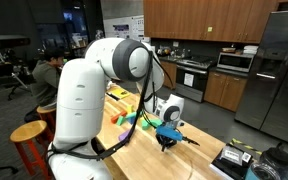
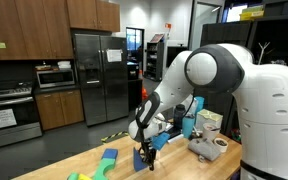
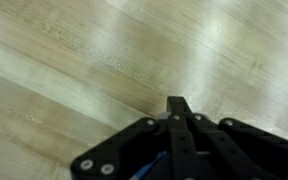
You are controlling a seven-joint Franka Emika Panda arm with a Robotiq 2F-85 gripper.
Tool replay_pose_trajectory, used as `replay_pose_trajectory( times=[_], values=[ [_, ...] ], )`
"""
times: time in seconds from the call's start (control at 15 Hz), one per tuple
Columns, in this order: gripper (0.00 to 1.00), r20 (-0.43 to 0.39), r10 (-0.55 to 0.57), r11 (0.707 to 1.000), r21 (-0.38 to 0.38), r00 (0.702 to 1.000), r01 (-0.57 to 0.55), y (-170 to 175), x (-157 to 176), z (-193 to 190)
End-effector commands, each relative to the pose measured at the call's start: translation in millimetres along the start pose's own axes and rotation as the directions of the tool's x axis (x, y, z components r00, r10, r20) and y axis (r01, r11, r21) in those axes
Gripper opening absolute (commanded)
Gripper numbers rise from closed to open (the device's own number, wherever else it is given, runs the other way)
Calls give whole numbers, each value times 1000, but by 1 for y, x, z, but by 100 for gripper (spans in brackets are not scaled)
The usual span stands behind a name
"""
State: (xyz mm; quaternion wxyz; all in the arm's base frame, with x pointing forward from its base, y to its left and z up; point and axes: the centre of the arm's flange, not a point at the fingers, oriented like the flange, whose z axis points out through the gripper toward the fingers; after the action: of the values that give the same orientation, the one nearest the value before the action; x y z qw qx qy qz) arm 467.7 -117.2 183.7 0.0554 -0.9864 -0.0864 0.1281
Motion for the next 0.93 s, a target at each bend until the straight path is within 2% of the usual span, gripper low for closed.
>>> replay_pose_trajectory(
  times=[0.0, 0.4, 0.87],
  values=[
    [0, -31, 15, 1000, 23, 999, -14, 11, -7, 2],
    [0, -62, 58, 998, 39, 996, -56, 25, -16, -1],
    [0, -170, 97, 995, -16, 981, -101, 27, -59, -23]
  ],
)
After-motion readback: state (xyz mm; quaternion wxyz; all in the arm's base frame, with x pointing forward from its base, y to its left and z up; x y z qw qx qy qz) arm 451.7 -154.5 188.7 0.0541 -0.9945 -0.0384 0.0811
